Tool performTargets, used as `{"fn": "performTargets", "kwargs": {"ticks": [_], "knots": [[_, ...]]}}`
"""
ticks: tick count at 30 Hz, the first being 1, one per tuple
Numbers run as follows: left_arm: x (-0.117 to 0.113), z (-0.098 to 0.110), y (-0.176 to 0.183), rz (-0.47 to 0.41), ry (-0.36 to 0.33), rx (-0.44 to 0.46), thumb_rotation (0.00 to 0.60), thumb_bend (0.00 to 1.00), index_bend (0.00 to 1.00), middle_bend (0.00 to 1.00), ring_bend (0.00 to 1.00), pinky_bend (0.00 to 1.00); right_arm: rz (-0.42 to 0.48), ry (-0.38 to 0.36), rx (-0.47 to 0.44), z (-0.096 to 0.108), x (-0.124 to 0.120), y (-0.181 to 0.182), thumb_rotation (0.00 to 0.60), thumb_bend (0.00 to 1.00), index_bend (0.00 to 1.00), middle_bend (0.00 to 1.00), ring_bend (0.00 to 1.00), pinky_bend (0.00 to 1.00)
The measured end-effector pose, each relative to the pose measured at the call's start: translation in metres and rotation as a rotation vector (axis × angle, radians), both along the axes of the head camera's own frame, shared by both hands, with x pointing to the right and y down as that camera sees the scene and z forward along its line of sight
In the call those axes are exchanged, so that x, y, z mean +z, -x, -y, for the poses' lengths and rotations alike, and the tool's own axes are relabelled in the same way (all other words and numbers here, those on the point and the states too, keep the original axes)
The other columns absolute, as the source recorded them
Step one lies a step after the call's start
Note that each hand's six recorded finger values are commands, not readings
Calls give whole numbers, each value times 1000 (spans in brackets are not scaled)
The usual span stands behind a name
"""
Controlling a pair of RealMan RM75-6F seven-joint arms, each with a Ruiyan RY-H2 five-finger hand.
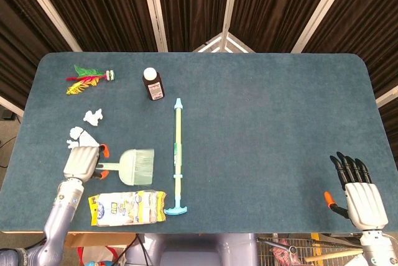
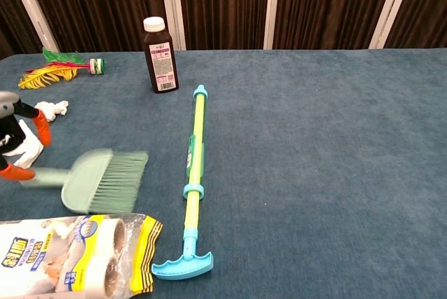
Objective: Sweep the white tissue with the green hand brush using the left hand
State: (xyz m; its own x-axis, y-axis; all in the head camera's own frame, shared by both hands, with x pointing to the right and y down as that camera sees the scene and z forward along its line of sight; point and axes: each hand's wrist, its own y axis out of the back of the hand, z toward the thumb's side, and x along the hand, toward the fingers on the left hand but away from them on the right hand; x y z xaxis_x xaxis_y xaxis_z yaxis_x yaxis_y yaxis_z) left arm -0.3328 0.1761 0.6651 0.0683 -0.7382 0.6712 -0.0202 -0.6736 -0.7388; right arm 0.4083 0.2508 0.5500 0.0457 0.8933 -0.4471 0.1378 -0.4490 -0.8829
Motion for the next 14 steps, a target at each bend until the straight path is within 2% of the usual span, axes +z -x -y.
{"fn": "performTargets", "kwargs": {"ticks": [3, 6, 8, 11, 14], "knots": [[-5, -4, 9, 21, 11, 6, 600, 51, 49, 176, 262, 400, 0, 2, 0, 0, 0, 0, 600, 376, 0, 0, 0, 0], [-18, -4, 25, 36, -2, 0, 600, 50, 22, 46, 111, 282, -2, 4, -1, 0, 0, 1, 600, 376, 0, 0, 0, 0], [-30, -5, 36, 31, -26, -10, 600, 50, 4, 4, 38, 194, -4, 4, -4, 0, 1, 1, 600, 376, 0, 0, 0, 0], [-47, -9, 49, 10, -74, -13, 600, 48, 0, 0, 0, 50, -9, 1, -9, 0, 1, 1, 600, 376, 0, 0, 0, 0], [-69, -16, 66, -5, -140, -2, 600, 47, 0, 0, 0, 20, -14, -2, -12, 0, 1, 2, 600, 376, 0, 0, 0, 0]]}}
